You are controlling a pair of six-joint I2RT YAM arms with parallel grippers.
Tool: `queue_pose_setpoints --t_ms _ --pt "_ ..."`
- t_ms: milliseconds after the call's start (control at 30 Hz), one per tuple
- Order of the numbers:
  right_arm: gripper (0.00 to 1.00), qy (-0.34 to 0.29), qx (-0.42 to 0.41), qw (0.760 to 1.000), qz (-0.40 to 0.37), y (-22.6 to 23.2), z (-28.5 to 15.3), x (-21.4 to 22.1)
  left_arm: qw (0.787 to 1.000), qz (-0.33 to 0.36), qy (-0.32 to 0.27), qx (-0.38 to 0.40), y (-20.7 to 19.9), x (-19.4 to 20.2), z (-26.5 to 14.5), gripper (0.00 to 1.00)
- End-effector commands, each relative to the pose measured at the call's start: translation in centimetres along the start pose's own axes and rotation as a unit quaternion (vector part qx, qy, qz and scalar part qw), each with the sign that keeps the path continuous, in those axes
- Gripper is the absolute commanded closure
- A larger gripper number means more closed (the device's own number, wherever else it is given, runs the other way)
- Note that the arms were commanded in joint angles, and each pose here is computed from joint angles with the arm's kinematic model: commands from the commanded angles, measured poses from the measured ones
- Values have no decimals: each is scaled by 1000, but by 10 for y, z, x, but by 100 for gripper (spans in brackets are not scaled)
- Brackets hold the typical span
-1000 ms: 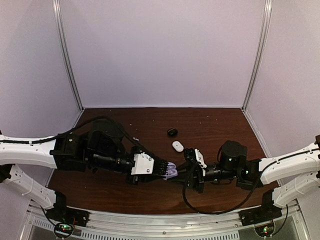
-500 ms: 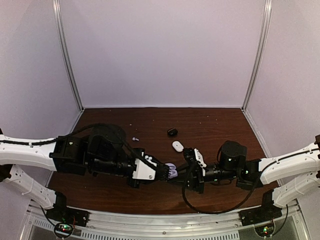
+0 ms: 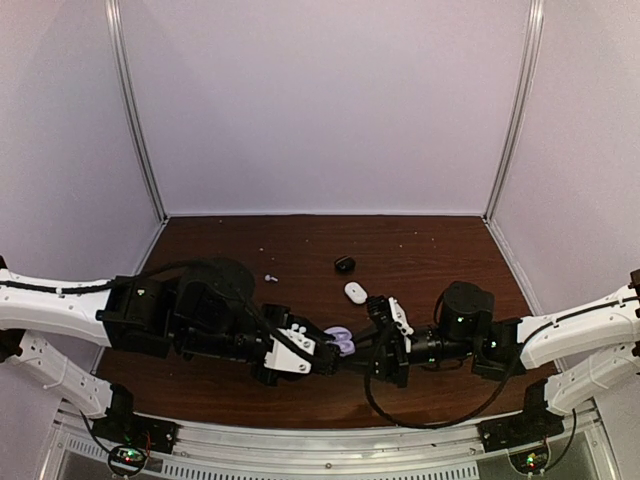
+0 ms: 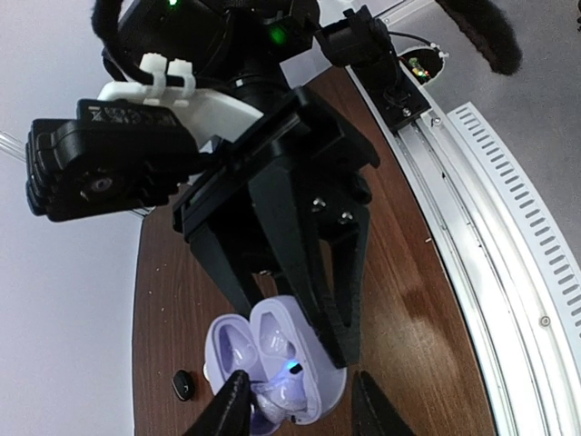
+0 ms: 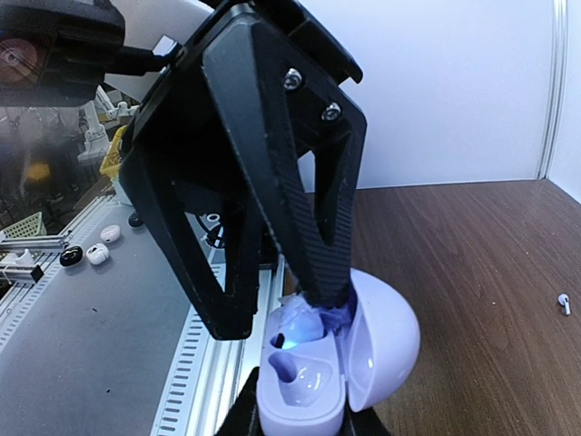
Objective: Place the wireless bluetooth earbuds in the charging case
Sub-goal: Insert the left earbud into the left side groove of the charging case.
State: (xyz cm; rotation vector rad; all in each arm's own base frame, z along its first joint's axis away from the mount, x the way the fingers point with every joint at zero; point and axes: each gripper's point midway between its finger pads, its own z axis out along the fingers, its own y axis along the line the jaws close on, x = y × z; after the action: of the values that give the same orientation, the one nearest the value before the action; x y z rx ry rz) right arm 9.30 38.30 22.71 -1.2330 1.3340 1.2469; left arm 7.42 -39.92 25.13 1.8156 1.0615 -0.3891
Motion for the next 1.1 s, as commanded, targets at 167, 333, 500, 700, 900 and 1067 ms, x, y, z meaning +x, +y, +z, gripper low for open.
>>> queue_pose_setpoints --t_ms 167,333,500,700,900,1067 --pt "100 -40 -5 999 -19 2 0 -25 1000 7 29 -7 1 4 2 62" --pt "100 -44 -6 999 -22 3 -2 -28 1000 -2 29 -7 0 5 2 67" --pt "100 -54 -4 998 -24 3 -3 -31 1000 -15 17 -14 2 1 3 71" --pt "100 -74 7 997 -28 1 -7 -39 999 -32 1 -17 3 -4 6 75" --pt "100 -76 13 996 -32 -1 -9 -40 998 -47 -5 -36 10 -6 4 75" --pt "100 -72 21 997 -32 -3 -11 -36 996 -58 -16 -61 20 -10 -9 65"
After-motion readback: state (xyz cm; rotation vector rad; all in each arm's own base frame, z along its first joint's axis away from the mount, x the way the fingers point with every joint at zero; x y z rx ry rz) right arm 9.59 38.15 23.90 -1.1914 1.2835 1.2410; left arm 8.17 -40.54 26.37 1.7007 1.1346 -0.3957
